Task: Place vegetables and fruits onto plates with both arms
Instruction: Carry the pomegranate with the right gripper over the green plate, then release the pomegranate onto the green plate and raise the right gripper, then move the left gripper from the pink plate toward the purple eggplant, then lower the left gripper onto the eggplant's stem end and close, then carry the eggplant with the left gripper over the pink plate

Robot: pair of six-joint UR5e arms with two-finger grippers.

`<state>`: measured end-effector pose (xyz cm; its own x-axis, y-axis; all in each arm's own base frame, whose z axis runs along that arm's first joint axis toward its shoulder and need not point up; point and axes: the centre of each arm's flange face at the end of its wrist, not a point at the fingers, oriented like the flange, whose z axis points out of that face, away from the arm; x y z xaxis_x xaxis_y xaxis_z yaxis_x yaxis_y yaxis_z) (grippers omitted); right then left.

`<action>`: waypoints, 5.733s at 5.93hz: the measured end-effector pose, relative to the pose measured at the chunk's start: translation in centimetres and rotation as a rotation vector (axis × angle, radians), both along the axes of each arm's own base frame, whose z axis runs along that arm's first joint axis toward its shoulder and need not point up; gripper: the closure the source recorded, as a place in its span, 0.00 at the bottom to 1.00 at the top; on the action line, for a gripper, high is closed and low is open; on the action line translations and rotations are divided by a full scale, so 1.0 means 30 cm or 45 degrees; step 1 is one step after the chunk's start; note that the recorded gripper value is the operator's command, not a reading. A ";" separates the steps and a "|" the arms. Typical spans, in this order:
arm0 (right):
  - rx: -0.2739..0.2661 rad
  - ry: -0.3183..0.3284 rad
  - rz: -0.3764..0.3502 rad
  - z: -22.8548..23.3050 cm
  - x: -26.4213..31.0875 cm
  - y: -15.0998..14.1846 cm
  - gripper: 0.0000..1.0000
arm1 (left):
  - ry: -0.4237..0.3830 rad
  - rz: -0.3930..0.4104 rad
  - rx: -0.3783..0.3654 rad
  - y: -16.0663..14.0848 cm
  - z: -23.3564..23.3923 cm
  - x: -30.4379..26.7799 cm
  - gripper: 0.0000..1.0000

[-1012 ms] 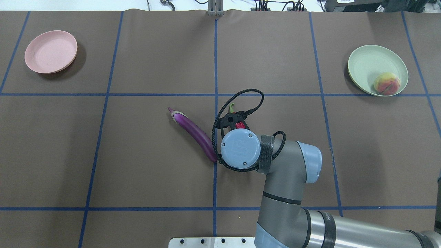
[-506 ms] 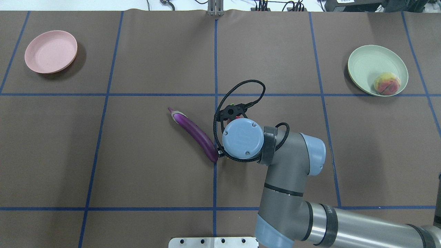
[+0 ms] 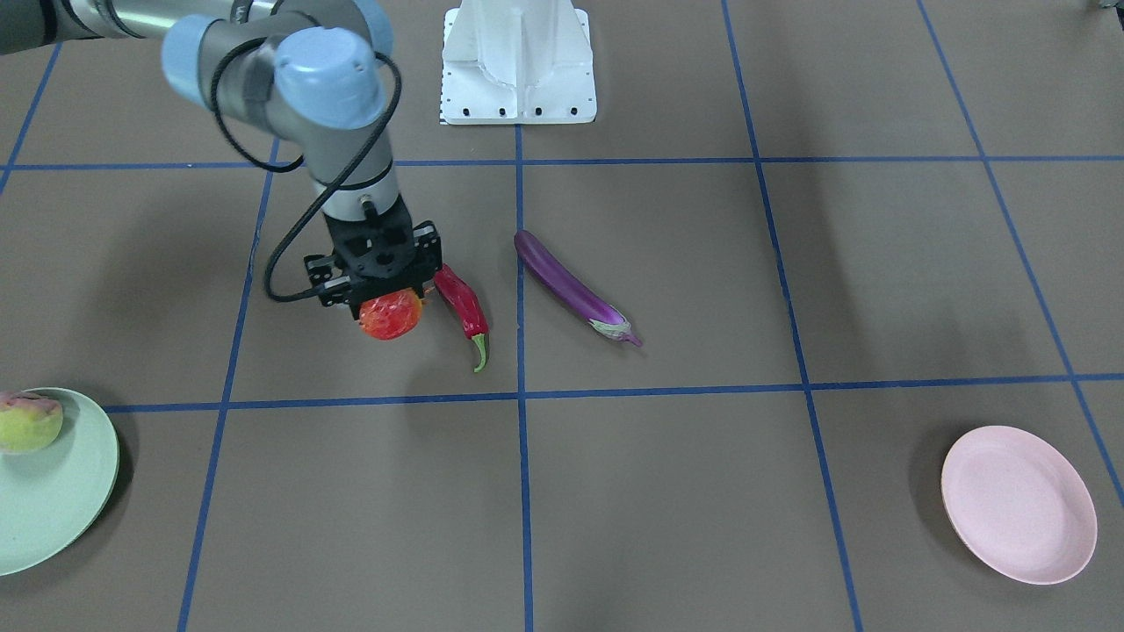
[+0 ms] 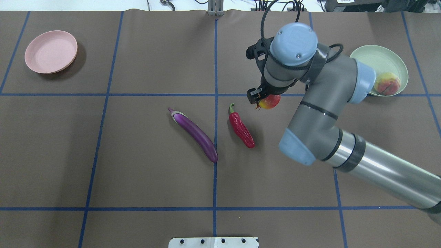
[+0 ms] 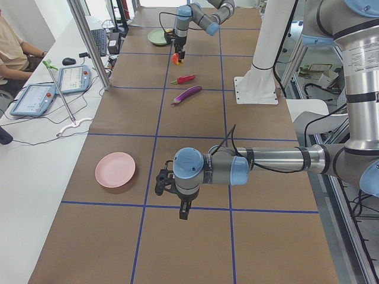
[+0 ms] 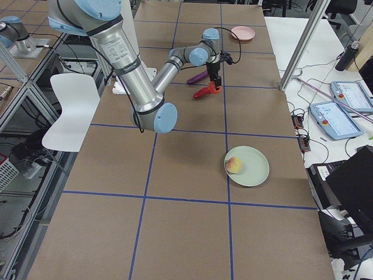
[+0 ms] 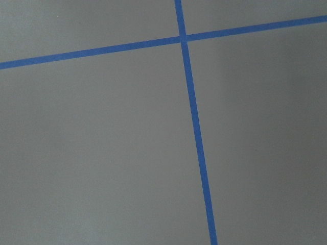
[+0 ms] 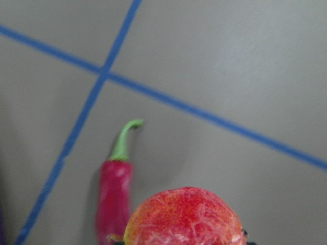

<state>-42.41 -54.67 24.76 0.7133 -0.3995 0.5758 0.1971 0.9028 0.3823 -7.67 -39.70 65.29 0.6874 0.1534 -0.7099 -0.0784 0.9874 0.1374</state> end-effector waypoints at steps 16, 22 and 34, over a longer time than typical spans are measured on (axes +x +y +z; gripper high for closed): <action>-0.365 -0.142 0.235 1.139 1.493 0.113 0.00 | 0.199 -0.069 0.214 -0.362 -0.741 0.564 0.00; -0.391 -0.089 0.272 1.172 1.538 0.279 0.00 | 0.191 -0.497 -0.529 -0.173 -1.328 1.847 0.00; -0.394 -0.096 0.267 1.173 1.532 0.277 0.00 | -0.290 -0.092 0.029 -0.739 -1.223 1.378 1.00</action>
